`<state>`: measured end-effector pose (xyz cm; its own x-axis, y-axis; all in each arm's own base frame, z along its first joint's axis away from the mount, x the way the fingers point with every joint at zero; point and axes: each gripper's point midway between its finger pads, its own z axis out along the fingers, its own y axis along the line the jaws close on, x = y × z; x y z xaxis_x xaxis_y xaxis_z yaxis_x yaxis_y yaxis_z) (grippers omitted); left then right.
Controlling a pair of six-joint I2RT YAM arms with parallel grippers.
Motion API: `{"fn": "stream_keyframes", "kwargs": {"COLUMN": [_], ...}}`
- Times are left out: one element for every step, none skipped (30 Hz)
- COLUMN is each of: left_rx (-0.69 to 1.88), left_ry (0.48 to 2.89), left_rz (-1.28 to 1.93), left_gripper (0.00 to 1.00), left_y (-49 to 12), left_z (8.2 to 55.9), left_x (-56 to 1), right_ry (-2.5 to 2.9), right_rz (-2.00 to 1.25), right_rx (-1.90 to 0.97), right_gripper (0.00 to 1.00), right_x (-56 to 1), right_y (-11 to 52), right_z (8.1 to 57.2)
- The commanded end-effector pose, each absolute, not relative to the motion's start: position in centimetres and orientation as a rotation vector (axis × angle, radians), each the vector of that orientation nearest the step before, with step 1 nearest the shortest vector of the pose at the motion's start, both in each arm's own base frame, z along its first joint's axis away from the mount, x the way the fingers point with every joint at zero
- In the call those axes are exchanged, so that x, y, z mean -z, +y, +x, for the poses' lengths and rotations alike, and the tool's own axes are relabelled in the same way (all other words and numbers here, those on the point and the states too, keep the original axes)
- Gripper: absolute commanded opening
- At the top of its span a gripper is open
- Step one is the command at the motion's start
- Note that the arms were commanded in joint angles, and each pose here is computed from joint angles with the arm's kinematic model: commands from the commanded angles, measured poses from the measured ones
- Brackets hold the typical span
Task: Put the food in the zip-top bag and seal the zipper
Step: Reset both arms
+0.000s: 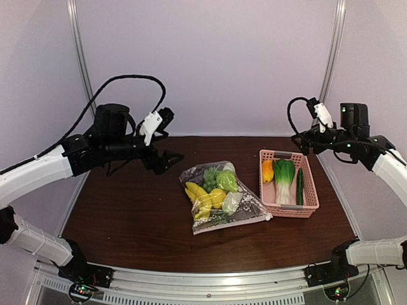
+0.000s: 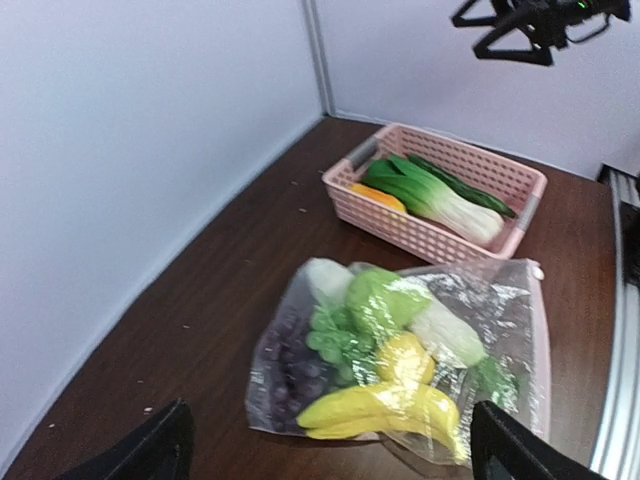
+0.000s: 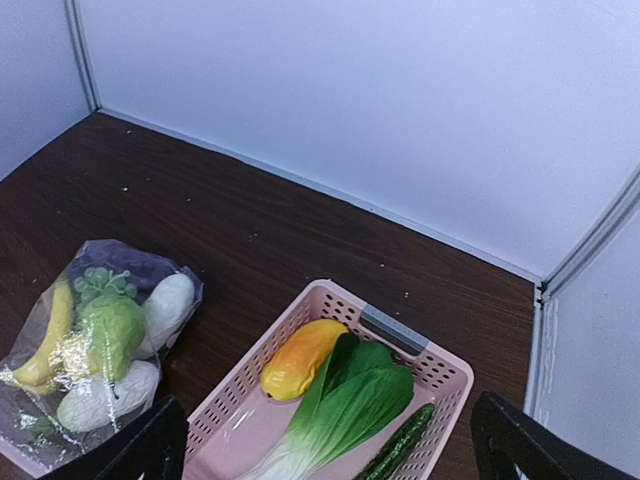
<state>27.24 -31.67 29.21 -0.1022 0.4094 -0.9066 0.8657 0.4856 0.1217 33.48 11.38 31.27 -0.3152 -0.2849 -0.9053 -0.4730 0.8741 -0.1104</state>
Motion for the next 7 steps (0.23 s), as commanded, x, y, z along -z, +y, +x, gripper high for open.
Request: {"fn": "stream_keyframes", "kwargs": {"left_rx": [0.231, 0.192, 0.165, 0.14, 0.129, 0.124, 0.121], "left_ry": [1.654, 1.641, 1.624, 1.619, 1.599, 1.598, 1.604], "left_rz": [0.707, 0.658, 0.612, 0.585, 0.556, 0.548, 0.546], "left_gripper": [0.98, 0.98, 0.98, 0.98, 0.98, 0.98, 0.98], "left_y": [-26.6, -25.7, -24.9, -24.3, -23.9, -23.6, -23.5], "left_z": [32.3, 32.7, 32.9, 33.0, 33.2, 33.2, 33.3], "left_x": [-33.6, -34.1, -34.5, -34.4, -34.7, -34.3, -33.8], "right_ry": [1.851, 1.851, 1.853, 1.86, 1.867, 1.868, 1.865], "right_rz": [-0.258, -0.241, -0.235, -0.236, -0.241, -0.25, -0.266], "right_rx": [-0.053, -0.038, -0.03, -0.027, -0.029, -0.033, -0.041], "right_gripper": [1.0, 1.0, 0.99, 0.99, 0.99, 0.99, 1.0], "right_x": [-33.4, -33.2, -32.9, -32.4, -31.9, -31.5, -31.2], "right_y": [6.8, 6.3, 6.1, 6.0, 6.0, 6.0, 6.1], "right_z": [34.9, 35.0, 35.1, 35.1, 35.2, 35.1, 35.1]}}
